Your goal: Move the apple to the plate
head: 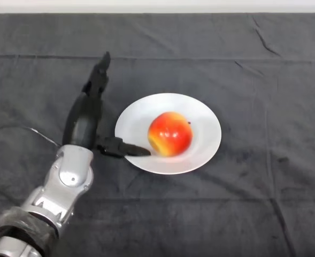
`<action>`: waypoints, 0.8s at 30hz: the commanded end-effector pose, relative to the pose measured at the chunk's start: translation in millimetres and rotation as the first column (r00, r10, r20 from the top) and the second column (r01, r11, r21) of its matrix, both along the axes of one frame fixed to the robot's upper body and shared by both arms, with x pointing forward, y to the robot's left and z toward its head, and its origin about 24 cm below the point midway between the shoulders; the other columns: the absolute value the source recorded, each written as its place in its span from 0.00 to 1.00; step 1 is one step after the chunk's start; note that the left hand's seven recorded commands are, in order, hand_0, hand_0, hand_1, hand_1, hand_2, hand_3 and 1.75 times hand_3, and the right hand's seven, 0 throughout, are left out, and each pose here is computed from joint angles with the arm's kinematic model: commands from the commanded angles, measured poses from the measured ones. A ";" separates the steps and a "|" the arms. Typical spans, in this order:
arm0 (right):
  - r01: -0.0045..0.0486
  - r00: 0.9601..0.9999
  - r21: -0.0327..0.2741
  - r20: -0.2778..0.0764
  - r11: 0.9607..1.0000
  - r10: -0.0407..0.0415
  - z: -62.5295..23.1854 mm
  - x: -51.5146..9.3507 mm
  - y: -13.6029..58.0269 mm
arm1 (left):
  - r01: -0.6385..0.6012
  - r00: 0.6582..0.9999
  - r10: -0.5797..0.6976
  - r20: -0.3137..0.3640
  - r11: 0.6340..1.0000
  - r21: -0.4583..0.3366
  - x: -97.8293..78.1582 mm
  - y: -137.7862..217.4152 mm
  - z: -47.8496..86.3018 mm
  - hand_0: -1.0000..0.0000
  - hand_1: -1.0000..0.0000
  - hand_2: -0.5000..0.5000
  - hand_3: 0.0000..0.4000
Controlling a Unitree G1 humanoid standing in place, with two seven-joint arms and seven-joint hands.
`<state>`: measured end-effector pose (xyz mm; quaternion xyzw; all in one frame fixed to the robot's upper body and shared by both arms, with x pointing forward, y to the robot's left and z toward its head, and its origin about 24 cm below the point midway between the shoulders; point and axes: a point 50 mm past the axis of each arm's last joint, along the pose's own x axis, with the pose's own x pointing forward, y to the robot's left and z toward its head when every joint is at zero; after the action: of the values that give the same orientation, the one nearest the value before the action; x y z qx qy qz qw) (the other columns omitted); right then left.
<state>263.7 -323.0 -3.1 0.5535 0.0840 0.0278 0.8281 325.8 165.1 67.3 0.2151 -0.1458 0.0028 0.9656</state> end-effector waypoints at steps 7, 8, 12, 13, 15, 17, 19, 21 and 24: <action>0.014 1.000 0.013 -0.015 1.000 -0.014 -3.5 -2.7 -0.1 | -0.095 0.994 0.095 0.048 0.996 -0.004 -25.3 48.5 3.8 1.00 1.00 0.50 0.00; 0.014 1.000 0.013 -0.015 1.000 -0.014 -3.5 -2.7 -0.1 | -0.103 0.993 0.103 0.051 0.995 -0.006 -27.8 51.9 3.5 1.00 1.00 0.50 0.00; 0.014 1.000 0.012 -0.016 1.000 -0.014 -3.5 -2.7 0.0 | -0.144 0.988 0.144 0.060 0.989 -0.019 -37.9 67.0 0.5 1.00 1.00 0.50 0.00; 0.014 1.000 0.012 -0.016 1.000 -0.014 -3.5 -2.7 0.0 | -0.153 0.986 0.154 0.061 0.988 -0.021 -39.9 70.2 -0.1 1.00 1.00 0.50 0.00; 0.014 1.000 0.012 -0.016 1.000 -0.014 -3.5 -2.7 0.0 | -0.174 0.983 0.175 0.062 0.984 -0.028 -44.2 77.2 -1.4 1.00 1.00 0.50 0.00; 0.014 1.000 0.011 -0.016 1.000 -0.014 -3.5 -2.7 0.0 | -0.191 0.979 0.193 0.062 0.981 -0.034 -48.1 82.8 -2.6 1.00 1.00 0.50 0.00; 0.014 1.000 0.011 -0.016 1.000 -0.014 -3.5 -2.7 0.0 | -0.211 0.975 0.213 0.062 0.977 -0.041 -53.1 89.4 -3.8 1.00 1.00 0.50 0.00; 0.014 1.000 0.011 -0.016 1.000 -0.014 -3.5 -2.7 0.0 | -0.229 0.971 0.231 0.062 0.972 -0.047 -58.1 95.7 -4.6 1.00 1.00 0.50 0.00; 0.014 1.000 0.011 -0.016 1.000 -0.014 -3.5 -2.7 0.0 | -0.255 0.964 0.259 0.064 0.965 -0.057 -66.0 106.1 -4.5 1.00 1.00 0.50 0.00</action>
<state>263.6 -323.2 -3.3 0.5531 0.0856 0.0260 0.8283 263.1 260.7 44.6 0.1957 -0.1147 0.1386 0.9640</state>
